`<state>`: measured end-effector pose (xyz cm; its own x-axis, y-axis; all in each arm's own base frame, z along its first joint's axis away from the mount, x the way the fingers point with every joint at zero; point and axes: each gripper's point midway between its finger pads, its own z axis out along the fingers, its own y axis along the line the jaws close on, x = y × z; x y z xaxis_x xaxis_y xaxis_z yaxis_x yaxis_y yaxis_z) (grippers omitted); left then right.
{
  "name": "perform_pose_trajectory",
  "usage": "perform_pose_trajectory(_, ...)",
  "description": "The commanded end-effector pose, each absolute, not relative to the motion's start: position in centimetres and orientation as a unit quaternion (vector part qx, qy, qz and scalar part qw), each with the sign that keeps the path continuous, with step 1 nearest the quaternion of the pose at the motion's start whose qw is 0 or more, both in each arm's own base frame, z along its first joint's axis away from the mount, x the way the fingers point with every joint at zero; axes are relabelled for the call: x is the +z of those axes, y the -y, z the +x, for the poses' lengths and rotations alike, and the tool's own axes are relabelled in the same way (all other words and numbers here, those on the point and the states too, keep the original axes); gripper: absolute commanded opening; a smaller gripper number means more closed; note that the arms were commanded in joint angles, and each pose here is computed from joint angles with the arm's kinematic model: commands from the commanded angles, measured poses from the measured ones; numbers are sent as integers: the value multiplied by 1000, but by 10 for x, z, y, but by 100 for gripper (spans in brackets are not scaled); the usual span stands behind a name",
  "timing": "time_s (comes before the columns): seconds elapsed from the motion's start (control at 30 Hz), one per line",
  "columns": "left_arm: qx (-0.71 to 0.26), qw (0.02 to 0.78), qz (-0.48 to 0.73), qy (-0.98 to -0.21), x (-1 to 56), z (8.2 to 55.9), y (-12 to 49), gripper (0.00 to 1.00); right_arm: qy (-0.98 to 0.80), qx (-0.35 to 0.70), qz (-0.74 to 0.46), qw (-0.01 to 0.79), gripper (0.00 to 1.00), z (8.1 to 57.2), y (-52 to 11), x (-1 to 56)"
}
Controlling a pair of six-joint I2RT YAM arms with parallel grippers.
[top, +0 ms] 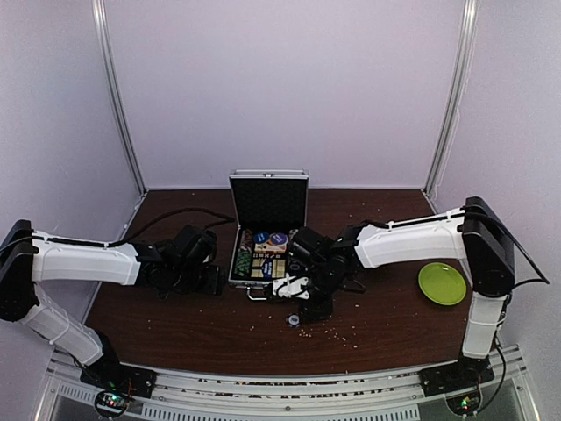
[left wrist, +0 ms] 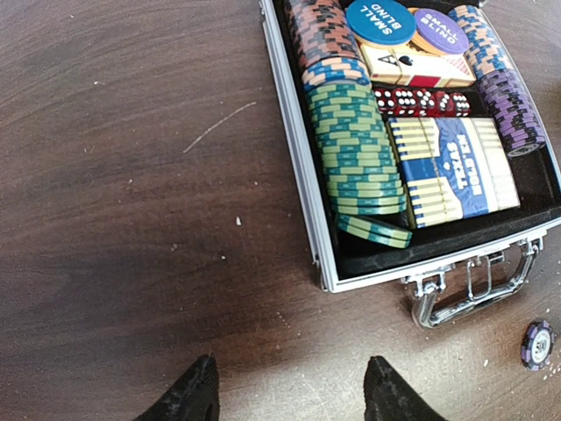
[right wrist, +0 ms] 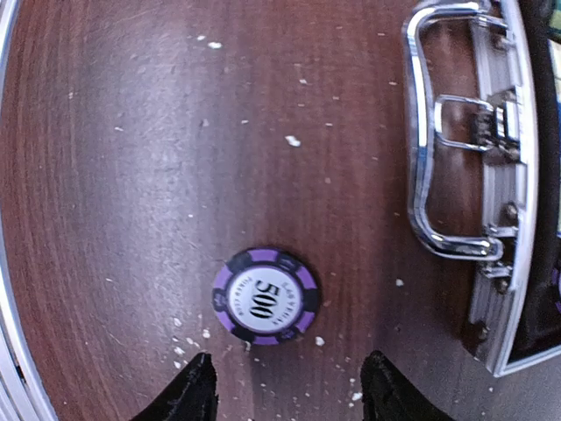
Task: Pack up texas hold em set
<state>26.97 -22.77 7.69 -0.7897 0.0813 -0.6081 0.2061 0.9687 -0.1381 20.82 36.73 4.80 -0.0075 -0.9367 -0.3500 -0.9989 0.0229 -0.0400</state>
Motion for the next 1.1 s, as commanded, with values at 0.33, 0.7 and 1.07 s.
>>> perform_pose_trajectory(0.33, -107, 326, 70, -937, 83, 274, 231, 58, -681, 73, -721, 110, 57, 198, -381, 20)
perform_pose_trajectory(0.7, -107, 326, 75, -936, 83, 277, 234, 58, -679, 45, -723, 117, 54, 202, -381, 17)
perform_pose_trajectory(1.07, -105, 324, 76, -937, 82, 275, 233, 58, -676, 51, -729, 93, 43, 192, -383, 11)
